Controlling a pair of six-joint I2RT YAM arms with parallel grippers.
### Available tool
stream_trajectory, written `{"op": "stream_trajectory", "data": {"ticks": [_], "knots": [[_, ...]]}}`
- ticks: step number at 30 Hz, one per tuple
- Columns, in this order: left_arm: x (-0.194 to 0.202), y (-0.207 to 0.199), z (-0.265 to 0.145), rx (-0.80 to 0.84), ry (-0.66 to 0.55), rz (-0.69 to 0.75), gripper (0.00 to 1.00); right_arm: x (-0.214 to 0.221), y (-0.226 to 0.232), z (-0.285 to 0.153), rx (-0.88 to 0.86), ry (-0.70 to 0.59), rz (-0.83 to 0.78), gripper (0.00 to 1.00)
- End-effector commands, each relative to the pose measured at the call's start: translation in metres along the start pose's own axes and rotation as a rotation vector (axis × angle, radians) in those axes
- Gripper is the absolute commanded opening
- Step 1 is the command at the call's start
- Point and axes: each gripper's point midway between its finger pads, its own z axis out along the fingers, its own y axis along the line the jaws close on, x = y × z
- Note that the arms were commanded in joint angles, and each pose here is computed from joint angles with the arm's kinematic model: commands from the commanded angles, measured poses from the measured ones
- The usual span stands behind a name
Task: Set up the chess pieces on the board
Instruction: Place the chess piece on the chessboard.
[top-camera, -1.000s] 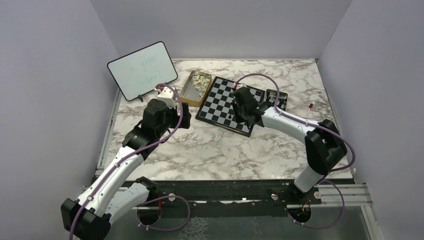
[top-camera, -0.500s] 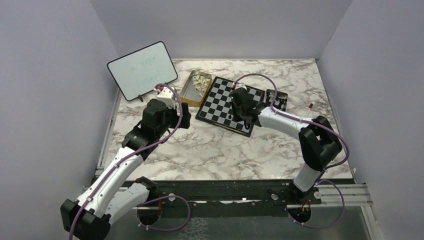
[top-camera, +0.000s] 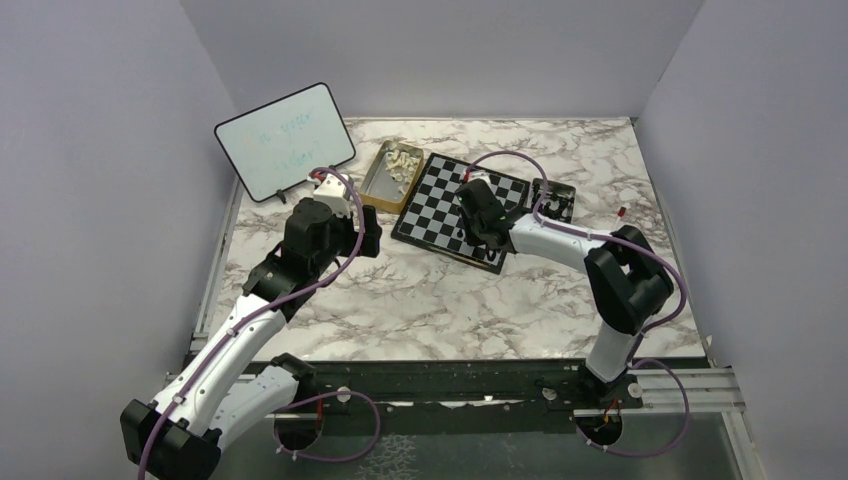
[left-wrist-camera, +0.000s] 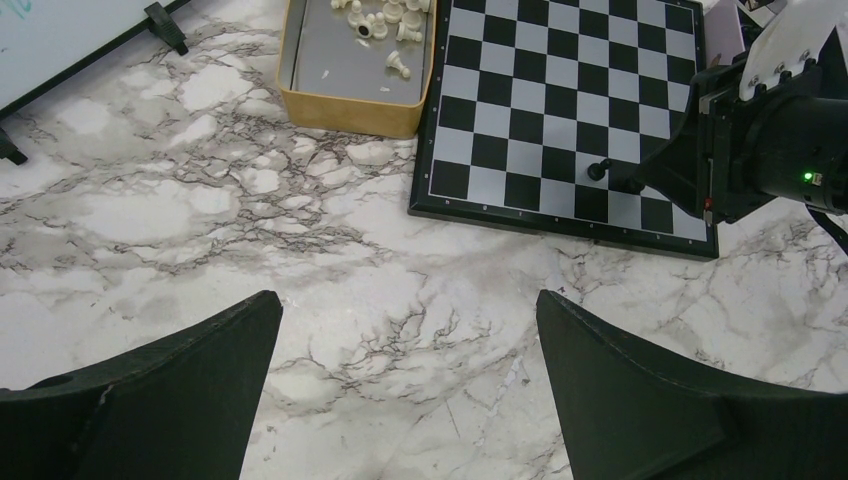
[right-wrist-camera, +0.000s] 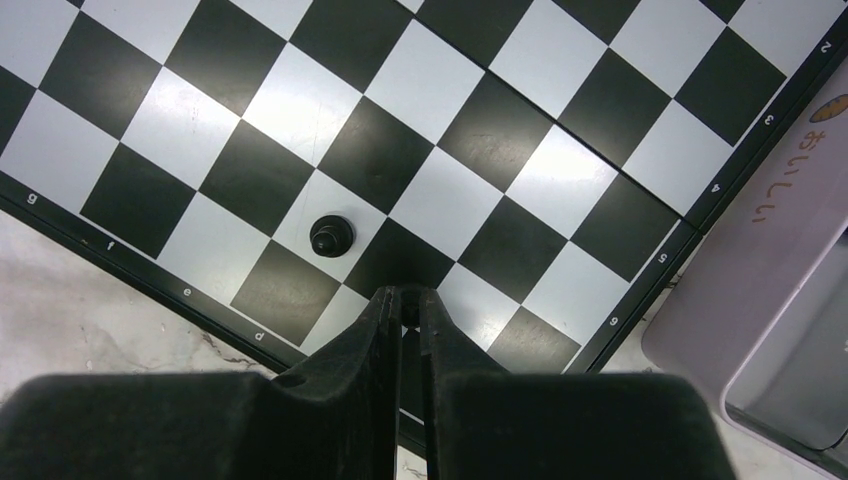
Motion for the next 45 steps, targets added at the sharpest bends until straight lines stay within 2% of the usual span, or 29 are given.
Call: {"op": "stream_trajectory", "data": {"ticks": [1,45], "knots": [[-0.0016,-0.0001,-0.0025,-0.002,-0.013,0.002,0.99,-0.0102,0.0,0.005,0.032,-0.038,0.004,0.14],[-0.0007,-0.0011,-0.0017,0.004,-0.008,0.003,0.99,-0.0083,0.0077,0.0101,0.018,0.007,0.016,0.15]]}}
